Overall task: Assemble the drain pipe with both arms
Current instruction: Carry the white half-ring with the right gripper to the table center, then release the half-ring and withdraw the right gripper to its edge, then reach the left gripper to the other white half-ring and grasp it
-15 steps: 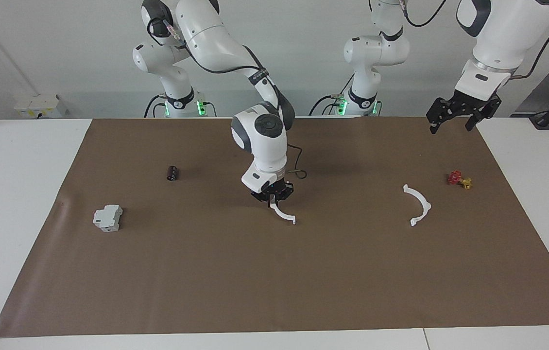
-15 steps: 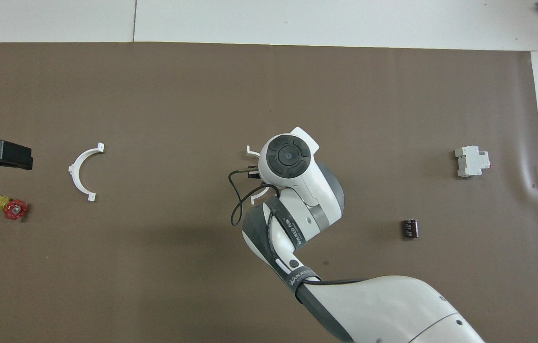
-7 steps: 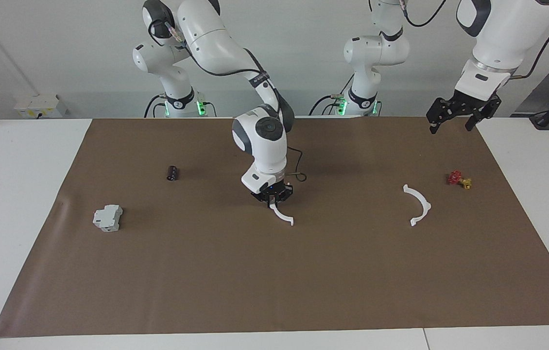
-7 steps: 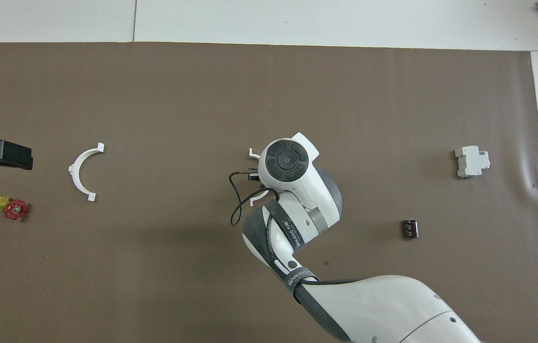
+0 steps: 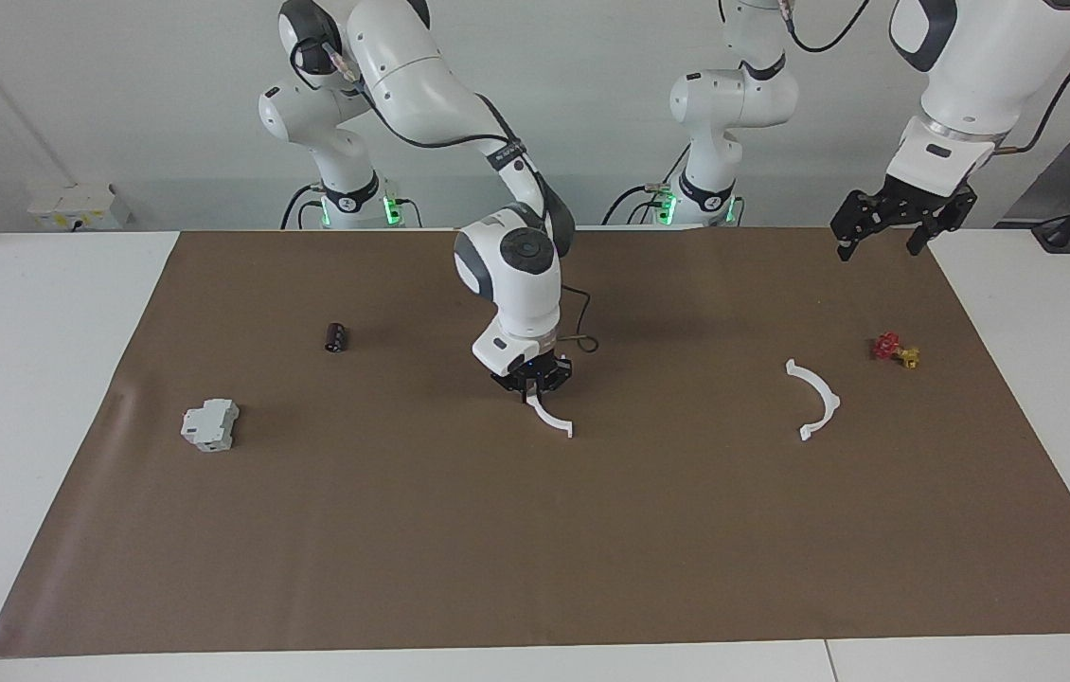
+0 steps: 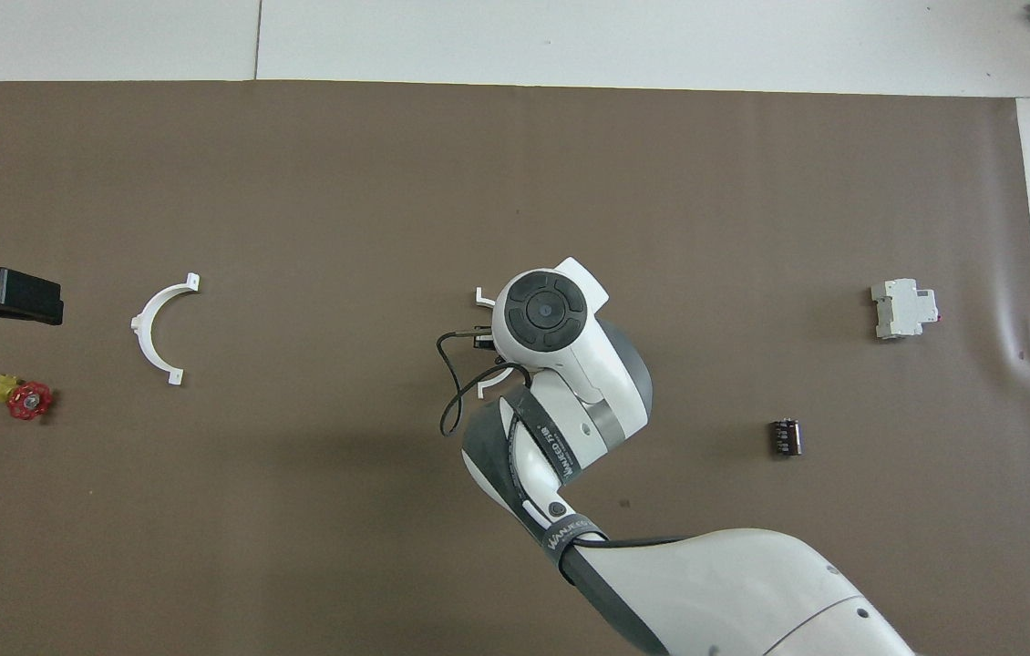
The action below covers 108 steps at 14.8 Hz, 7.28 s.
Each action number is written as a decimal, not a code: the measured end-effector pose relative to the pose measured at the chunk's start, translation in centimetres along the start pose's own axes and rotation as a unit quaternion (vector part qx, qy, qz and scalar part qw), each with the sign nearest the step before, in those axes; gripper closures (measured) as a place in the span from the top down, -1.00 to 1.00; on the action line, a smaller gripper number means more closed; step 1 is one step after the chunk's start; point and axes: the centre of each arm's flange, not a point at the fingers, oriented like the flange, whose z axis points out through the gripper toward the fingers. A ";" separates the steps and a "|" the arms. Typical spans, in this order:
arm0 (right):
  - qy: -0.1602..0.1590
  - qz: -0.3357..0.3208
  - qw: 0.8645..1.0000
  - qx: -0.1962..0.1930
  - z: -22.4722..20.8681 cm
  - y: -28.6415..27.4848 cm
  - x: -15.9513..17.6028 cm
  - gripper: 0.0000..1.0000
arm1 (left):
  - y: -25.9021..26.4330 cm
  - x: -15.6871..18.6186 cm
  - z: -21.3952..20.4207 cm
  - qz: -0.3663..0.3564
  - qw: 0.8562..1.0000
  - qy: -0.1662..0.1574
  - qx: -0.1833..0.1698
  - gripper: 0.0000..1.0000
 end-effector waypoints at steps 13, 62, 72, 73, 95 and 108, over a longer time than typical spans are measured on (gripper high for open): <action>0.000 0.016 1.000 0.000 0.0 -0.1 -0.1 -0.58 | 0.0 0.0 0.0 0.000 1.000 0.000 0.000 1.00; -0.066 -0.031 0.997 -0.015 -32.6 39.3 2.6 1.00 | -3.4 0.4 8.6 0.020 0.999 0.034 -0.002 1.00; -0.059 -0.045 0.997 -0.021 -34.2 38.3 2.5 1.00 | -6.1 0.4 21.0 -0.075 0.995 0.067 -0.006 1.00; -0.059 -0.045 0.997 -0.021 -34.2 38.3 2.5 1.00 | -6.0 0.4 21.0 -0.107 0.992 0.066 -0.009 1.00; -0.061 -0.038 0.997 -0.022 -34.1 38.3 2.5 1.00 | -3.4 -1.0 30.8 -0.246 0.967 0.064 -0.018 0.70; -0.061 -0.038 0.997 -0.022 -34.1 38.3 2.5 1.00 | -3.0 -1.3 32.7 -0.243 0.968 0.067 -0.018 0.13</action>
